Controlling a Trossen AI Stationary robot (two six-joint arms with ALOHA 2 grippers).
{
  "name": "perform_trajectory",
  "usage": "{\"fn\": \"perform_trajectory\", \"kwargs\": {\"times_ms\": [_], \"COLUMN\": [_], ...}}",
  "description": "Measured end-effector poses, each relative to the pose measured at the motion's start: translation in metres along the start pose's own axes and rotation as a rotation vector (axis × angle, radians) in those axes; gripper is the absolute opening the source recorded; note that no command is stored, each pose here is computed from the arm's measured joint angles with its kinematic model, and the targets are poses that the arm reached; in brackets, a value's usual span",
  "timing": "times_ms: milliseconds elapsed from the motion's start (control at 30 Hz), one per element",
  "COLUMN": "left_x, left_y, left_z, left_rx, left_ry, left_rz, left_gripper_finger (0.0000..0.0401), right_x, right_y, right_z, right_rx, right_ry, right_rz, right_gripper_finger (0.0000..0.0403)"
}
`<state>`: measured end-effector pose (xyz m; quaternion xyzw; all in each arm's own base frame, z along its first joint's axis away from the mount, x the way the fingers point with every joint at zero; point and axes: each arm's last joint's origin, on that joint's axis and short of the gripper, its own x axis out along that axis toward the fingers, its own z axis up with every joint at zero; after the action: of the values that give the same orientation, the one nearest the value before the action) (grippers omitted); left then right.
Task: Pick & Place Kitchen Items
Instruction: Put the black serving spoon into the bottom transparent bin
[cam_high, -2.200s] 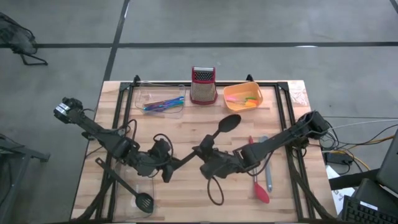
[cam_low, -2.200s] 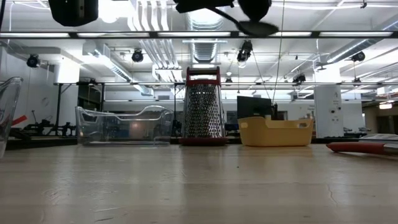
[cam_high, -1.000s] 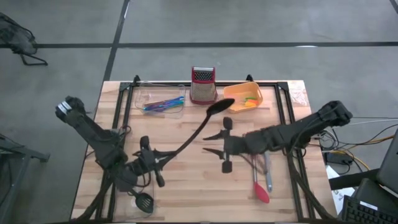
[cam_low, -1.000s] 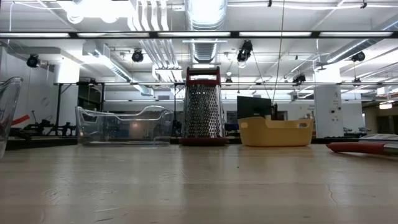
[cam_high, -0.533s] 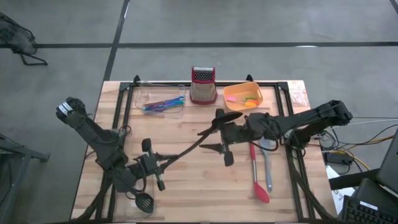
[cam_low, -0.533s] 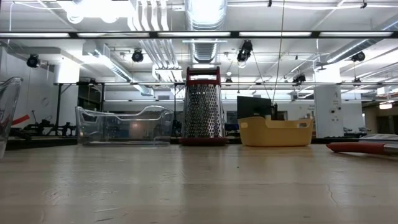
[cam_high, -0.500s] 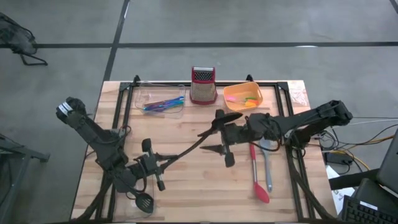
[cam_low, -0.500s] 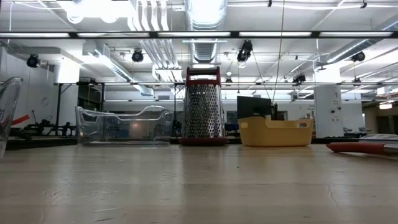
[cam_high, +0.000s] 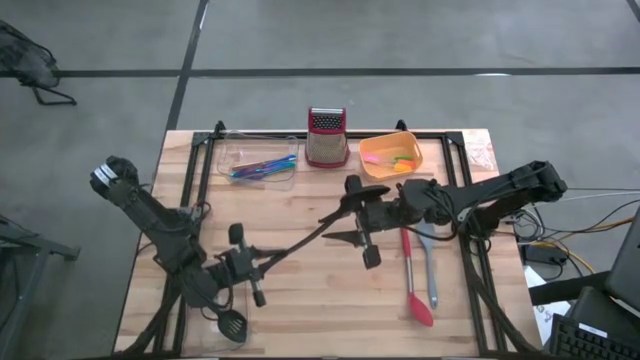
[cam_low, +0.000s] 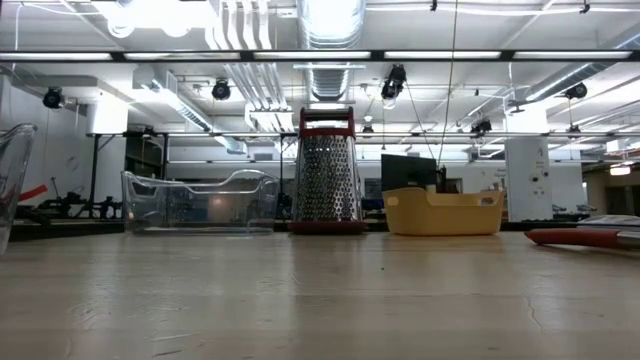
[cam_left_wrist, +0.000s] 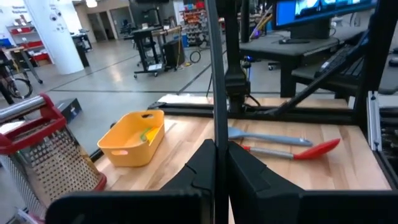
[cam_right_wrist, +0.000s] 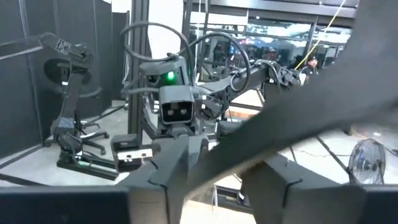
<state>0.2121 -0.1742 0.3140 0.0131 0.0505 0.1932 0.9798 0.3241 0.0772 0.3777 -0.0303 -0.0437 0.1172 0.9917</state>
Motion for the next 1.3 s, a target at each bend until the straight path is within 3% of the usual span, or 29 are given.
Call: {"fn": "perform_trajectory", "kwargs": {"times_ms": [533, 900, 1100, 1300], "left_x": [0.01, 0.008, 0.017, 0.041], "left_y": [0.003, 0.006, 0.015, 0.027], "left_z": [0.009, 0.016, 0.037, 0.051], "left_rx": [0.012, -0.047, -0.144, -0.189], "left_ry": [-0.038, -0.051, -0.113, -0.143], "left_rz": [-0.012, -0.02, 0.051, -0.087], "left_gripper_finger": [0.0032, 0.0107, 0.0138, 0.0161], "right_x": [0.0, 0.0, 0.0, 0.008], "right_y": [0.0, 0.0, -0.003, -0.001], "right_z": [0.001, -0.011, -0.021, -0.036], "right_rx": [-0.041, -0.029, 0.054, 0.098], "right_ry": [-0.008, 0.126, 0.211, 0.266], "right_rz": [0.008, -0.003, -0.034, -0.036], "right_gripper_finger": [0.002, 0.0015, 0.0014, 0.0014]}}
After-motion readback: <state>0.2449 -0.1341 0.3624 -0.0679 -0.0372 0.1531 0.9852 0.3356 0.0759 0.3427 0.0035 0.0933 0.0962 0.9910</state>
